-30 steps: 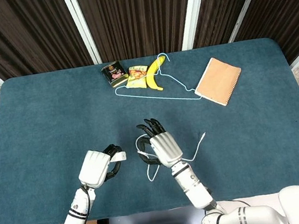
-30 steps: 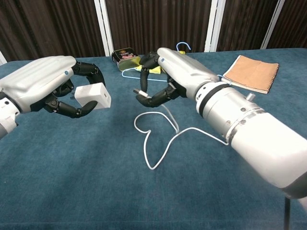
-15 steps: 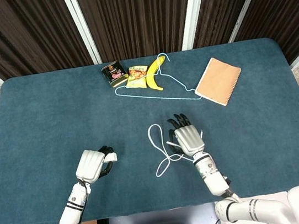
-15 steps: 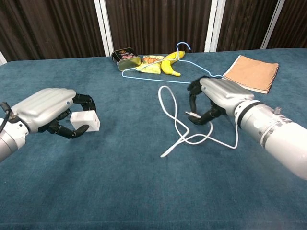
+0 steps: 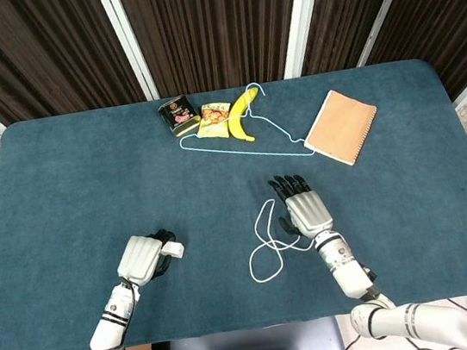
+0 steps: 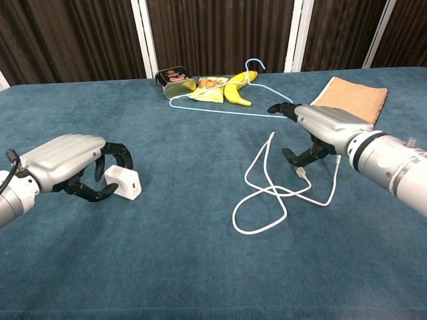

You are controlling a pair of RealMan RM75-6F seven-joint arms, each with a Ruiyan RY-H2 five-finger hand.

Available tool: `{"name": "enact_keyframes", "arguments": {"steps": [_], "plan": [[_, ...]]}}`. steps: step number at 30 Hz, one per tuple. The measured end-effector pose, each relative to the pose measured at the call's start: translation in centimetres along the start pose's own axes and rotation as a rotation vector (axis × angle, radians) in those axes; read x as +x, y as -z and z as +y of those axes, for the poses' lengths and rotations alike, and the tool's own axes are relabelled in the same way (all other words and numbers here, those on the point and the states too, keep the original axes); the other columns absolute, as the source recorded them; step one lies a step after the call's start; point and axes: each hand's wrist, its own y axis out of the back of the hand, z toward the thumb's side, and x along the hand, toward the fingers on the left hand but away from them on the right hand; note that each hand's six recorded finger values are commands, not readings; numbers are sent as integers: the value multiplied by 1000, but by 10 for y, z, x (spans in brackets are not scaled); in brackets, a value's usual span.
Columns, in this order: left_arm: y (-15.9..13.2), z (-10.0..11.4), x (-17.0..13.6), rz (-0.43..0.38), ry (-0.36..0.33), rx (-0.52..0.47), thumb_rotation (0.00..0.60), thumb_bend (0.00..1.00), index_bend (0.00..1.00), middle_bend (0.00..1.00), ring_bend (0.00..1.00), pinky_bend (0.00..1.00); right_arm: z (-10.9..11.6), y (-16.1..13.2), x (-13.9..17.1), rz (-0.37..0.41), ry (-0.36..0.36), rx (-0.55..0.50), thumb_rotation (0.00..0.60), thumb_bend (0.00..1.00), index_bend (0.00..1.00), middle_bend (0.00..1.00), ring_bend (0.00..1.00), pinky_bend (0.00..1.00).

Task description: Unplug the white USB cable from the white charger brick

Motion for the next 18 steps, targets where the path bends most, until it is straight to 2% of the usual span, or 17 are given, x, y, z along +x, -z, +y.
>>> {"name": "enact_keyframes", "arguments": {"steps": [5,8,10,15,18], "plan": [[-1,3,-3,-5,3,-2,600,440,282,282,462,809,18,3,7,8,21,-11,600,570,53,66,0,0],[-3,10,-6,-12,-12,-7,600,443,259,259,428,726,31,7,15,9,30,-16,600,531,12,20,0,0],[-3,17,-9,-16,-25,-14,600,440,241,248,375,633,39,12,22,8,29,-11,600,490,0,2,0,0],[7,48,-23,-27,-78,-25,600,442,160,164,129,269,58,33,53,-3,-24,56,600,325,0,0,0,0],[21,69,-37,-26,-105,-30,600,438,108,115,73,219,69,50,86,-27,-73,124,600,298,0,0,0,0]]}}
